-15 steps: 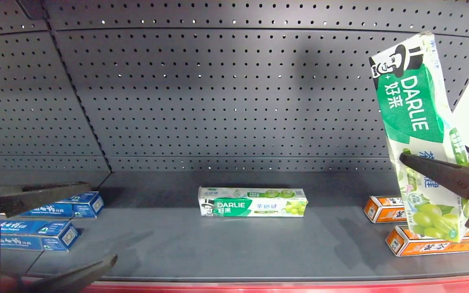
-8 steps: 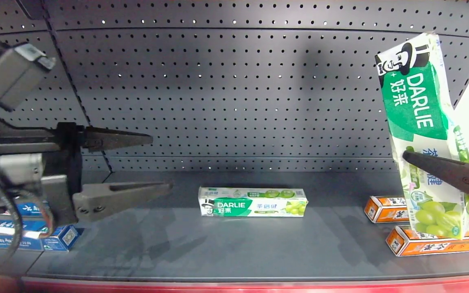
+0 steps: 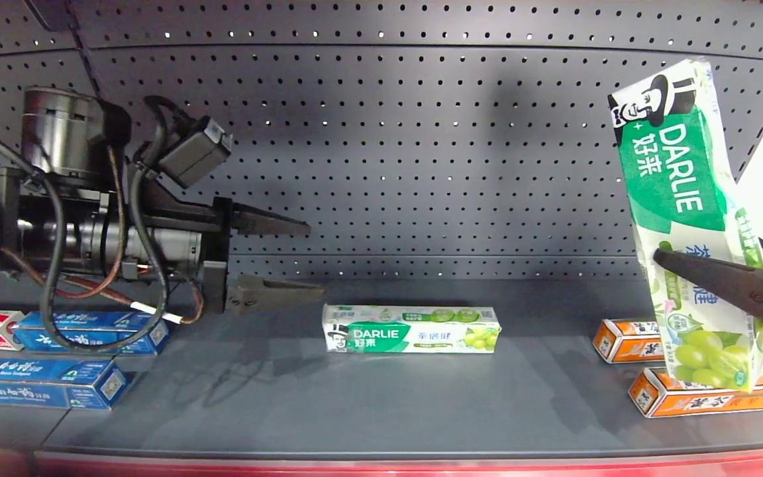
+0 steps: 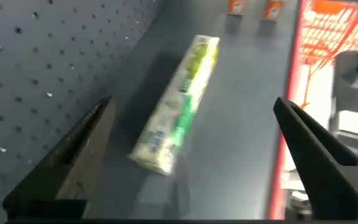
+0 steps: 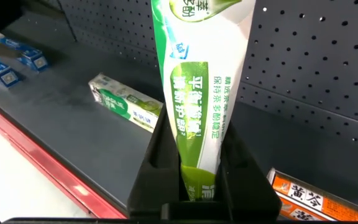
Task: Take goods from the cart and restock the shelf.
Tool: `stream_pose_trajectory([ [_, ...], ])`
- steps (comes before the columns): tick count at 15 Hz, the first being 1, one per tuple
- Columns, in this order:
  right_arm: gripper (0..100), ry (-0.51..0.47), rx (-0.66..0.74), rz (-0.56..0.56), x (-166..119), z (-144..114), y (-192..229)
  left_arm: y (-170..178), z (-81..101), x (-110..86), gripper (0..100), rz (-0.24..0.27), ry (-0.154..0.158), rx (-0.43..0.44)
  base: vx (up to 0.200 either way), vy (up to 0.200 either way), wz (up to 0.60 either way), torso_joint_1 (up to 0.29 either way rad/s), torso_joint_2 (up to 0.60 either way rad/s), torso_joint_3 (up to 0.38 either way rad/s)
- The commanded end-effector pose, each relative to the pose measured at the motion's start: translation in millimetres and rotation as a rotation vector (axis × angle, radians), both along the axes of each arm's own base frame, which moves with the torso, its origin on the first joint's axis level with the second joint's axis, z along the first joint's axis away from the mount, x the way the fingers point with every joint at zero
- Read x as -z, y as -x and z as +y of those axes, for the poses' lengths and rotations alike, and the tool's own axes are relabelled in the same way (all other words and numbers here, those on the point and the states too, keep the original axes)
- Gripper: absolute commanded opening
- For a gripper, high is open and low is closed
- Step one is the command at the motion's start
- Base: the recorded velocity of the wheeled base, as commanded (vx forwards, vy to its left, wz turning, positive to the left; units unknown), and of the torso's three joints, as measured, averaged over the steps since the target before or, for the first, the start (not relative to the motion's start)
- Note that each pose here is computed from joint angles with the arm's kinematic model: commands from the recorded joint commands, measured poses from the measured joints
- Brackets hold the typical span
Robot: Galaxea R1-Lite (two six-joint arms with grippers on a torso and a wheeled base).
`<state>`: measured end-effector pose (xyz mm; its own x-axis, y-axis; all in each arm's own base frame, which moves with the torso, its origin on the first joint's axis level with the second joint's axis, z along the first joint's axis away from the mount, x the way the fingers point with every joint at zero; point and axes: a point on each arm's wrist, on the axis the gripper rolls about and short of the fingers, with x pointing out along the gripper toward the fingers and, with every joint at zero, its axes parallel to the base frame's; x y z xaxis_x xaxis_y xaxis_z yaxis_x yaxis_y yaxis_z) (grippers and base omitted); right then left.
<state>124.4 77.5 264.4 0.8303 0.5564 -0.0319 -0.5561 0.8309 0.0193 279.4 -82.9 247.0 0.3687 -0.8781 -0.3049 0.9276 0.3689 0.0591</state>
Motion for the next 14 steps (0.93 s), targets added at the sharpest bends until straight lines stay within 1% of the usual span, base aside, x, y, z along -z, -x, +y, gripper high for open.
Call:
stream_pose_trajectory([
  [1, 0, 0.004, -0.005, 0.007, 2.1, 0.5, -0.4, -31.1, -6.7, 7.8, 100, 0.037, -0.027, 0.011, 0.000, 0.000, 0.00, 0.000, 0.00, 0.000],
  [2, 0, 0.004, -0.005, 0.007, 2.1, 0.5, -0.4, -32.5, -8.5, 6.7, 100, 0.051, -0.038, 0.021, 0.000, 0.000, 0.00, 0.000, 0.00, 0.000],
  [3, 0, 0.003, -0.003, 0.006, 1.8, 0.3, -0.1, -34.3, -8.4, 8.7, 100, 0.060, -0.066, 0.035, 0.000, 0.000, 0.00, 0.000, 0.00, 0.000],
  [4, 0, 0.004, -0.002, 0.007, 2.5, -0.3, 0.5, -33.9, -5.7, 15.2, 100, 0.064, -0.134, 0.080, 0.000, 0.000, 0.00, 0.000, 0.00, 0.000],
  [6, 0, 0.008, -0.002, 0.014, 5.2, -0.5, 0.8, -32.3, -3.3, 20.5, 100, 0.094, -0.195, 0.130, 0.000, 0.000, 0.00, 0.000, 0.00, 0.000],
  [7, 0, 0.015, -0.003, 0.023, 8.6, -0.3, 0.5, -37.6, -2.6, 24.7, 100, 0.076, -0.249, 0.156, 0.000, 0.000, 0.00, 0.000, 0.00, 0.000],
  [8, 0, 0.018, -0.006, 0.027, 10.3, 0.1, 0.3, -46.6, -3.8, 27.0, 100, 0.057, -0.267, 0.154, 0.000, 0.000, 0.00, 0.000, 0.00, 0.000],
  [10, 0, 0.019, -0.006, 0.029, 10.5, 0.1, -0.1, -61.4, -7.9, 27.2, 100, 0.039, -0.271, 0.150, 0.000, 0.000, 0.00, 0.000, 0.00, 0.000],
  [11, 0, 0.017, -0.006, 0.026, 9.8, 0.1, 0.3, -67.5, -13.0, 29.0, 100, 0.034, -0.280, 0.152, 0.000, 0.000, 0.00, 0.000, 0.00, 0.000],
  [12, 0, 0.015, -0.005, 0.022, 9.5, -0.7, 1.2, -73.1, -21.6, 34.0, 100, 0.037, -0.288, 0.167, 0.000, 0.000, 0.00, 0.000, 0.00, 0.000],
  [13, 0, 0.014, -0.005, 0.021, 9.2, -0.9, 1.6, -75.0, -25.0, 37.1, 100, 0.037, -0.293, 0.173, 0.000, 0.000, 0.00, 0.000, 0.00, 0.000],
  [14, 0, 0.012, -0.002, 0.018, 9.6, -2.7, 3.7, -74.3, -33.2, 41.6, 100, 0.047, -0.315, 0.182, 0.000, 0.000, 0.00, 0.000, 0.00, 0.000],
])
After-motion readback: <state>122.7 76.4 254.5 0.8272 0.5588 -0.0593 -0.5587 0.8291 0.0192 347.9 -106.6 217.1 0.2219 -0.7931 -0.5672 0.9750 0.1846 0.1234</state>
